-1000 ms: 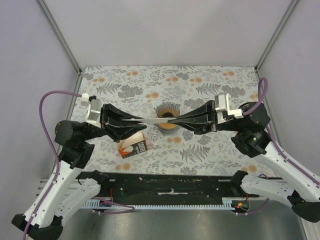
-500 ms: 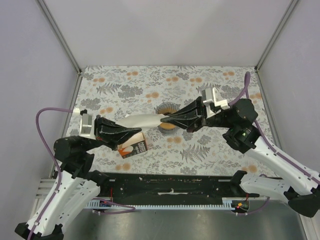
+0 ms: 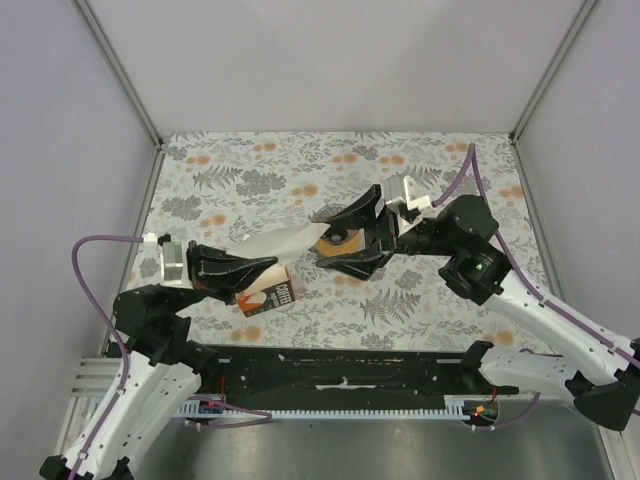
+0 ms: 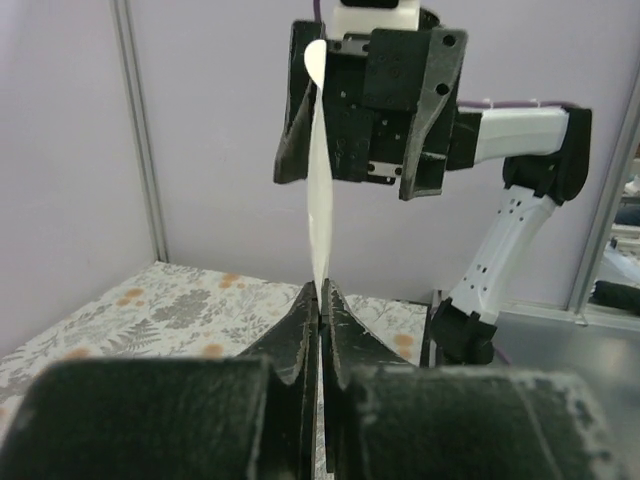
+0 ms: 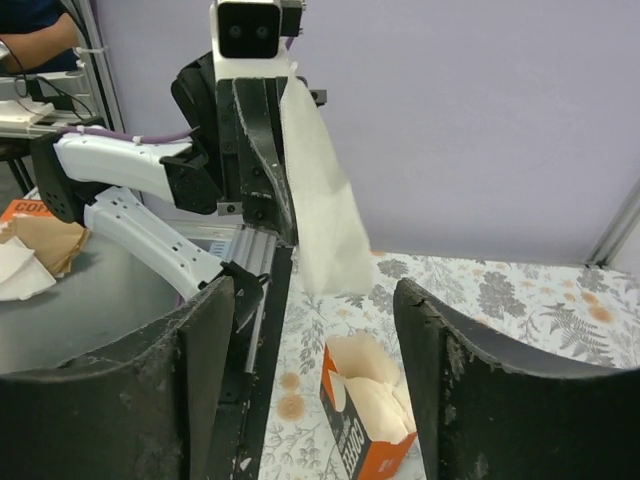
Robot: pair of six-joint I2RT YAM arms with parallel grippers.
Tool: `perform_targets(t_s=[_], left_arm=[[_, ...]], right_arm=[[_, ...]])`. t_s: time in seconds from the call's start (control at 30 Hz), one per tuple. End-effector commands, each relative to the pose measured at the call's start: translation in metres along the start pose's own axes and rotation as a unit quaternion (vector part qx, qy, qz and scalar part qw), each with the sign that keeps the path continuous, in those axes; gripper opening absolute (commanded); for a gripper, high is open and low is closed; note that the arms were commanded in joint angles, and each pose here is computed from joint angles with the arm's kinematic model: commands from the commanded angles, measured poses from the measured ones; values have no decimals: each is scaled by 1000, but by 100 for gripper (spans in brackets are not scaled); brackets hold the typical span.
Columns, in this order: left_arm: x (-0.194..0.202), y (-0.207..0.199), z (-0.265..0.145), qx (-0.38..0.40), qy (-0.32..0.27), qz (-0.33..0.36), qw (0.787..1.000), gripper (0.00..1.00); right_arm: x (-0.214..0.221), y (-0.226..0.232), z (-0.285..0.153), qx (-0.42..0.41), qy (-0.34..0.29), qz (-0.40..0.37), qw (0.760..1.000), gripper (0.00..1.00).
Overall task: Place the coffee filter in the dripper
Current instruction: Adjust the coffee filter.
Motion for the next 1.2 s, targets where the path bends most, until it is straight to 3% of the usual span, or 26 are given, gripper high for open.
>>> perform_targets(t_s=[0.0, 0.07, 0.13, 0.23, 0.47, 0.77, 0.83, 1.17], left_arm=[[22, 22, -9, -13, 42, 114, 993, 2], [28, 38, -13, -42, 74, 180, 980, 2], [28, 64, -21, -96, 108, 266, 953, 2], [17, 97, -31, -168, 149, 384, 896, 2], [-27, 128, -36, -253, 174, 606, 734, 2], [-32, 119, -45, -232, 169, 785, 549, 2], [-27, 116, -46, -222, 168, 801, 530, 2], [-26, 115, -46, -226, 165, 805, 523, 2]], right_arm=[[-18, -16, -8, 52, 31, -41, 997, 79], [-23, -30, -16, 110, 55, -50, 991, 87], [-28, -42, -25, 169, 74, -43, 982, 88], [-29, -51, -31, 223, 84, -1, 971, 88], [4, -66, -12, 283, 107, 182, 935, 77], [30, -74, 34, 250, 70, 331, 907, 78], [29, -74, 43, 227, 43, 343, 911, 78], [63, -79, 63, 214, 74, 390, 893, 78]])
Point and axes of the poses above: each gripper's point midway between its finger pads, its own z axis out along the fingers, its own y axis along the line the jaws close on, x = y × z, the point moved 4 cm from there along -z, back along the fingers, and after that the axes turned 13 degrees about -z, right-handed, at the moved point
